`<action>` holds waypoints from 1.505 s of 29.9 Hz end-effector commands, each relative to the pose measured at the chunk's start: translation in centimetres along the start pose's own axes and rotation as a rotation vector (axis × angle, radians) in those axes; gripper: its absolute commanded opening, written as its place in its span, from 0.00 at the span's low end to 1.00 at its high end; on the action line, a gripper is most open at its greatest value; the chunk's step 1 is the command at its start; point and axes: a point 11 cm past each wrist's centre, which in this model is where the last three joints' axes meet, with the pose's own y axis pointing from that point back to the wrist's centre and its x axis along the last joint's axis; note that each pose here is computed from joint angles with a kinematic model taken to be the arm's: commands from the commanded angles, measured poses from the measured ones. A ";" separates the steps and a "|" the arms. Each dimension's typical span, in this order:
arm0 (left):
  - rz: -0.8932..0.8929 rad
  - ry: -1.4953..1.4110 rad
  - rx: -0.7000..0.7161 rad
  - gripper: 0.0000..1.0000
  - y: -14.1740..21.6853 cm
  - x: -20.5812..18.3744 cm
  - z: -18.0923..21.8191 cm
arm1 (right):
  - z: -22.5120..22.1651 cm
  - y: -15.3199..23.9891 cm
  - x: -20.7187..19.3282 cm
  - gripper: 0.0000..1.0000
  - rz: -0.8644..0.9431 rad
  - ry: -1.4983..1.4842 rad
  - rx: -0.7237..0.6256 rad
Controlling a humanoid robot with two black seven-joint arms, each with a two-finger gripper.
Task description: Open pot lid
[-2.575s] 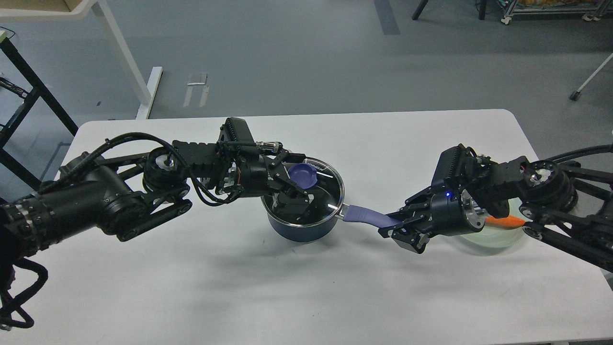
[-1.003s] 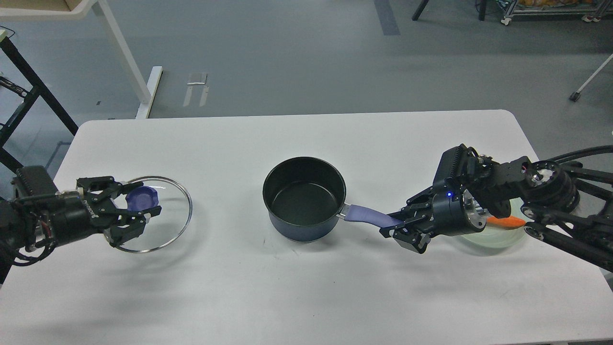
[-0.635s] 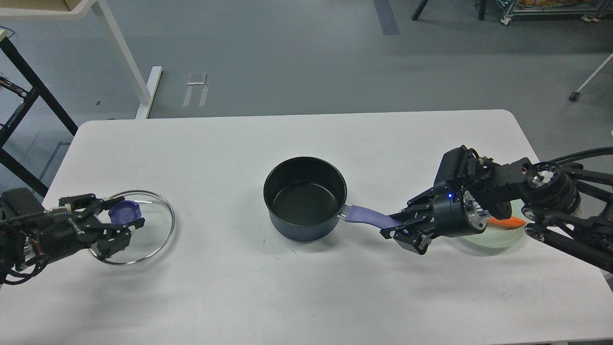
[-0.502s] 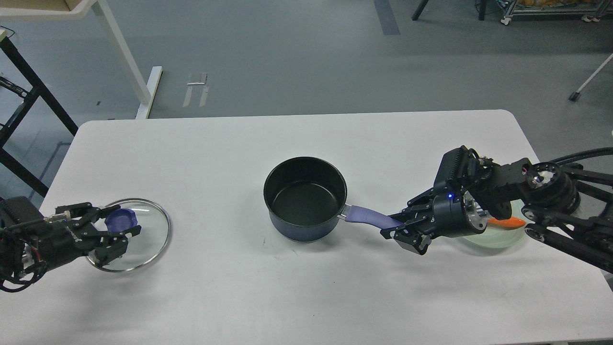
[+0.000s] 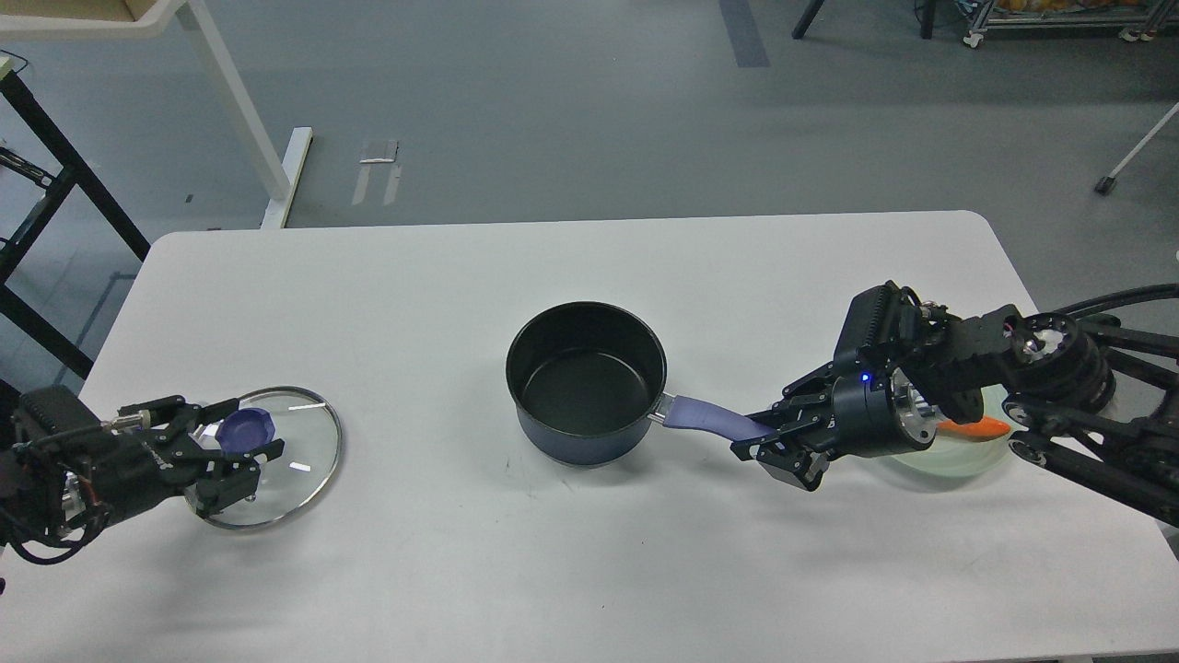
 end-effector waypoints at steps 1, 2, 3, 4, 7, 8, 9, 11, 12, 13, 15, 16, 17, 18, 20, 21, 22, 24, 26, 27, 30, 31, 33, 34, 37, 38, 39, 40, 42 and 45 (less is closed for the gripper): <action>0.014 -0.008 0.006 0.93 0.0 0.6 -0.3 | 0.0 0.0 0.0 0.30 0.000 0.000 0.000; 0.022 -0.010 0.009 0.94 0.1 1.0 -0.5 | 0.0 0.0 0.0 0.30 0.000 0.000 0.000; 0.030 -0.012 0.008 0.95 0.0 1.3 -0.5 | 0.0 0.0 0.0 0.30 0.000 0.000 0.000; 0.039 -0.006 0.014 0.96 0.1 1.6 -0.7 | 0.0 0.0 0.0 0.30 0.000 0.000 0.000; 0.106 0.028 0.043 0.97 0.3 4.0 -1.4 | 0.0 0.0 0.1 0.30 0.002 0.001 0.000; 0.117 0.063 0.046 0.97 0.3 5.0 -1.5 | 0.0 0.0 0.0 0.31 0.001 0.000 -0.001; 0.118 0.106 0.052 0.97 0.4 5.9 -1.7 | 0.0 0.0 0.0 0.31 0.001 0.000 -0.002; 0.134 0.234 0.077 0.97 0.5 8.1 -2.5 | 0.1 0.1 0.1 0.31 0.002 0.001 -0.002; 0.159 0.321 0.084 0.97 0.4 9.6 -2.9 | 0.0 0.0 0.0 0.31 0.001 0.000 -0.002; 0.189 0.431 0.083 0.97 0.2 11.0 -3.0 | 0.1 0.1 0.1 0.31 0.002 0.001 -0.002; 0.243 0.645 0.080 0.98 0.1 13.0 -3.7 | 0.1 0.1 0.1 0.31 0.002 0.001 -0.002; 0.272 0.750 0.070 0.98 0.0 13.9 -3.9 | 0.0 0.0 0.1 0.31 0.002 0.002 -0.001; 0.310 0.872 0.050 0.98 -0.2 14.9 -4.1 | 0.1 0.1 0.1 0.31 0.002 0.001 -0.002; 0.341 0.968 0.033 0.99 -0.2 15.6 -4.3 | 0.0 0.0 0.0 0.31 0.001 0.000 -0.002; 0.428 1.202 -0.021 0.99 -0.4 17.0 -4.5 | 0.1 0.1 0.1 0.31 0.002 0.001 -0.002; 0.469 1.297 -0.048 0.99 -0.7 17.5 -4.6 | 0.1 0.1 0.1 0.31 0.002 0.001 -0.002; 0.513 1.405 -0.082 0.99 -1.2 18.1 -4.5 | 0.0 0.0 0.1 0.31 0.003 0.002 -0.001; 0.590 1.562 -0.106 0.99 -2.0 18.3 -4.7 | 0.0 0.0 0.1 0.31 0.003 0.002 -0.001; 0.636 1.653 -0.113 0.99 -3.0 18.3 -4.9 | 0.0 0.0 0.1 0.31 0.003 0.002 -0.001; 0.641 1.677 -0.118 0.99 -3.6 18.2 -4.8 | -0.1 0.0 0.2 0.31 0.003 0.003 0.002; 0.682 1.701 -0.121 0.99 -4.5 18.4 -5.4 | 0.0 0.0 0.1 0.32 0.003 0.002 -0.001; 0.703 1.716 -0.126 0.99 -4.6 18.5 -5.8 | 0.0 0.0 0.1 0.34 0.003 0.002 -0.001; 0.720 1.772 -0.170 0.99 -4.9 18.4 -5.9 | 0.0 0.0 0.1 0.38 0.003 0.002 -0.001; 0.729 1.809 -0.208 0.99 -5.0 18.4 -5.9 | 0.0 0.0 0.1 0.44 0.003 0.002 -0.001; 0.727 1.874 -0.273 0.99 -5.1 17.9 -5.8 | 0.1 0.2 0.2 0.65 0.006 0.000 -0.004; 0.712 1.883 -0.274 0.99 -5.2 17.8 -5.7 | 0.2 0.3 0.2 0.74 0.006 -0.001 -0.008; 0.702 1.886 -0.279 0.99 -5.2 17.7 -5.7 | 0.3 0.5 0.2 0.82 0.009 -0.004 -0.010; 0.699 1.888 -0.281 0.99 -5.2 17.6 -5.6 | 0.5 0.9 0.2 0.87 0.012 -0.006 -0.018; 0.694 1.894 -0.277 0.99 -5.2 17.3 -5.6 | 0.8 1.4 0.4 0.97 0.027 -0.012 -0.028; 0.690 1.896 -0.284 0.99 -5.2 17.3 -5.5 | 1.1 2.7 1.2 0.98 0.082 -0.068 -0.029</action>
